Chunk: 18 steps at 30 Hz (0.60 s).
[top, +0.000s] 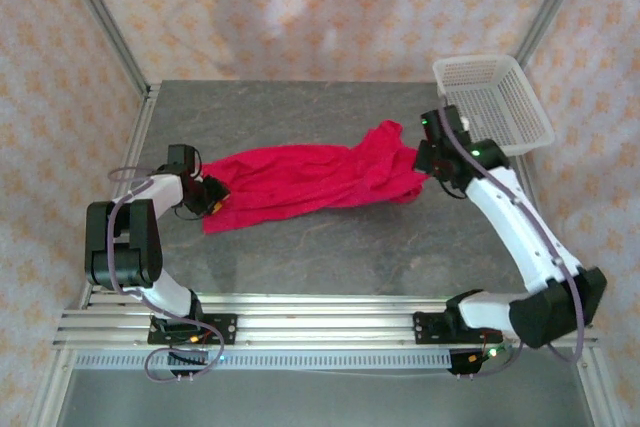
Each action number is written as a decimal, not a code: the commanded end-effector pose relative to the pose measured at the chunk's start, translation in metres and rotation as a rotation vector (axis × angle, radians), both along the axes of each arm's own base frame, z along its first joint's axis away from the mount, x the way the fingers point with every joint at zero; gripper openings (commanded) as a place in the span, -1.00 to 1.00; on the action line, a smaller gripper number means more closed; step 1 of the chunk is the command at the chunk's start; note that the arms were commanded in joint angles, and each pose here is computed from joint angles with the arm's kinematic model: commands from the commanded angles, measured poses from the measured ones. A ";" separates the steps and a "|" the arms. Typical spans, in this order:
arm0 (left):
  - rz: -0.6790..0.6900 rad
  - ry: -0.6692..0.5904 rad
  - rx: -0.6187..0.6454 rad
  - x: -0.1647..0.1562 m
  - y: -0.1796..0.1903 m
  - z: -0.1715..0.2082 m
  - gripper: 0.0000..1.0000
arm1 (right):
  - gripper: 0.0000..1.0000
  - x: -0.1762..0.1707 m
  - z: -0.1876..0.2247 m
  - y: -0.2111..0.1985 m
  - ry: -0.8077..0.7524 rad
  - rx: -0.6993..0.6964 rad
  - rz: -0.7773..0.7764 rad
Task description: Fold the inside-out t-shirt
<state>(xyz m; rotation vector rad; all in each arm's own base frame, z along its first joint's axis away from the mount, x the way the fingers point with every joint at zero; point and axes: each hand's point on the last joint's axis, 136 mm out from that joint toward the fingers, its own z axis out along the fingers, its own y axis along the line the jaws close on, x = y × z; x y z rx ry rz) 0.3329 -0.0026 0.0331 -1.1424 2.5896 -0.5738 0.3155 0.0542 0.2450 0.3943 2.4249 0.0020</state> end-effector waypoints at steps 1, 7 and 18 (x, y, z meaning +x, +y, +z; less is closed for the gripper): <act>-0.025 -0.026 0.048 0.000 0.004 0.023 -0.31 | -1.00 -0.006 0.002 -0.026 0.002 -0.081 -0.063; -0.049 -0.037 0.081 -0.015 0.005 0.043 0.05 | -1.00 0.008 -0.038 -0.007 0.053 0.003 -0.048; -0.005 0.033 0.244 -0.040 0.032 0.032 -0.11 | -1.00 0.014 -0.063 -0.003 0.106 -0.005 -0.036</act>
